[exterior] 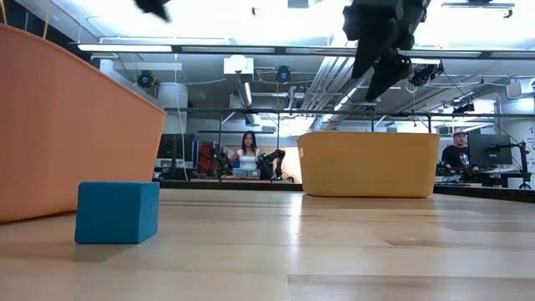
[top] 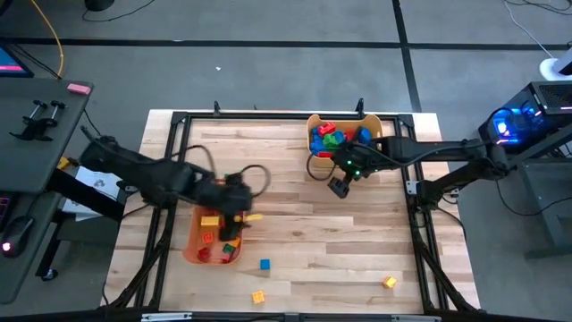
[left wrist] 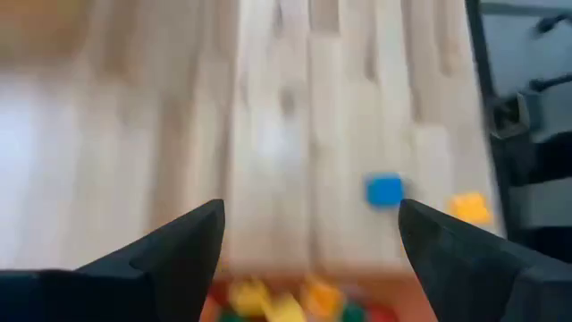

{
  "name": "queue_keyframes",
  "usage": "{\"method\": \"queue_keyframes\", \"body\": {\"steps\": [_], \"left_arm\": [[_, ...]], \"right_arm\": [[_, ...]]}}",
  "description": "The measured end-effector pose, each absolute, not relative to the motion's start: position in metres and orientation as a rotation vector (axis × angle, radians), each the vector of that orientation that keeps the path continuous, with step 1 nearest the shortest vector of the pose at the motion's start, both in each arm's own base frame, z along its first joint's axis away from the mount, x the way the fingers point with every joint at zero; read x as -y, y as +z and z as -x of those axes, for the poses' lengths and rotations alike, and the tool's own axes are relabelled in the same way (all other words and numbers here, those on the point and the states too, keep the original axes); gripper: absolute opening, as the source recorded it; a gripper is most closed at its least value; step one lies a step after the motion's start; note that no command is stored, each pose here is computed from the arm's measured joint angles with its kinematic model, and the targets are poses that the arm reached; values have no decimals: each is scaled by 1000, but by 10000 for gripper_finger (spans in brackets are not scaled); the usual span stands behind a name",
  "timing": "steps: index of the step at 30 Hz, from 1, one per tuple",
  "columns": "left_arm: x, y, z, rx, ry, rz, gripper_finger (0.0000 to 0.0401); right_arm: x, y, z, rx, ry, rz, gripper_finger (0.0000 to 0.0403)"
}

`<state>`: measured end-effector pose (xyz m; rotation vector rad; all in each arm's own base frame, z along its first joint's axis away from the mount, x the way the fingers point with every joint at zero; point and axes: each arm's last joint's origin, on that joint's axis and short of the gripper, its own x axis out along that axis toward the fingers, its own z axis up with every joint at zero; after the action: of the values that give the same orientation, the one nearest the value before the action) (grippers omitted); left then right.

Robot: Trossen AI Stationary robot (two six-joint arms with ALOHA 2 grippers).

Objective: Sort blocks by size
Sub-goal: Put the blue block into the orange bin

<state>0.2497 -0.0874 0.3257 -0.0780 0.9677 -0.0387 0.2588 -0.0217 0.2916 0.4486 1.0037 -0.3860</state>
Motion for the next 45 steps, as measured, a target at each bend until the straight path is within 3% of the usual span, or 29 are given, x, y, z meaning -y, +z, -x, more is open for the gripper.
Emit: {"method": "queue_keyframes", "body": {"steps": [4, 8, 16, 21, 29, 38, 45], "left_arm": [[91, 335, -293, -976, -36, -63, 319], [108, 317, -320, -1070, -14, -87, 319], [171, 263, -340, -1097, -130, 80, 319], [188, 229, -338, -1222, -84, 55, 319], [181, 187, -357, -1344, -65, 103, 319], [165, 185, -367, -1381, -43, 270, 319], [163, 184, -368, -1353, -25, 211, 319]], "right_arm": [[22, 293, -255, -1009, -402, -372, 389], [22, 292, -254, -1035, -389, -331, 389], [17, 290, -251, -1100, -301, -290, 389], [-3, 290, -252, -1105, -205, -317, 389], [-61, 293, -249, -1035, -264, -429, 389], [-107, 292, -229, -1015, -323, -484, 389], [-113, 291, -224, -993, -371, -504, 389]]}}
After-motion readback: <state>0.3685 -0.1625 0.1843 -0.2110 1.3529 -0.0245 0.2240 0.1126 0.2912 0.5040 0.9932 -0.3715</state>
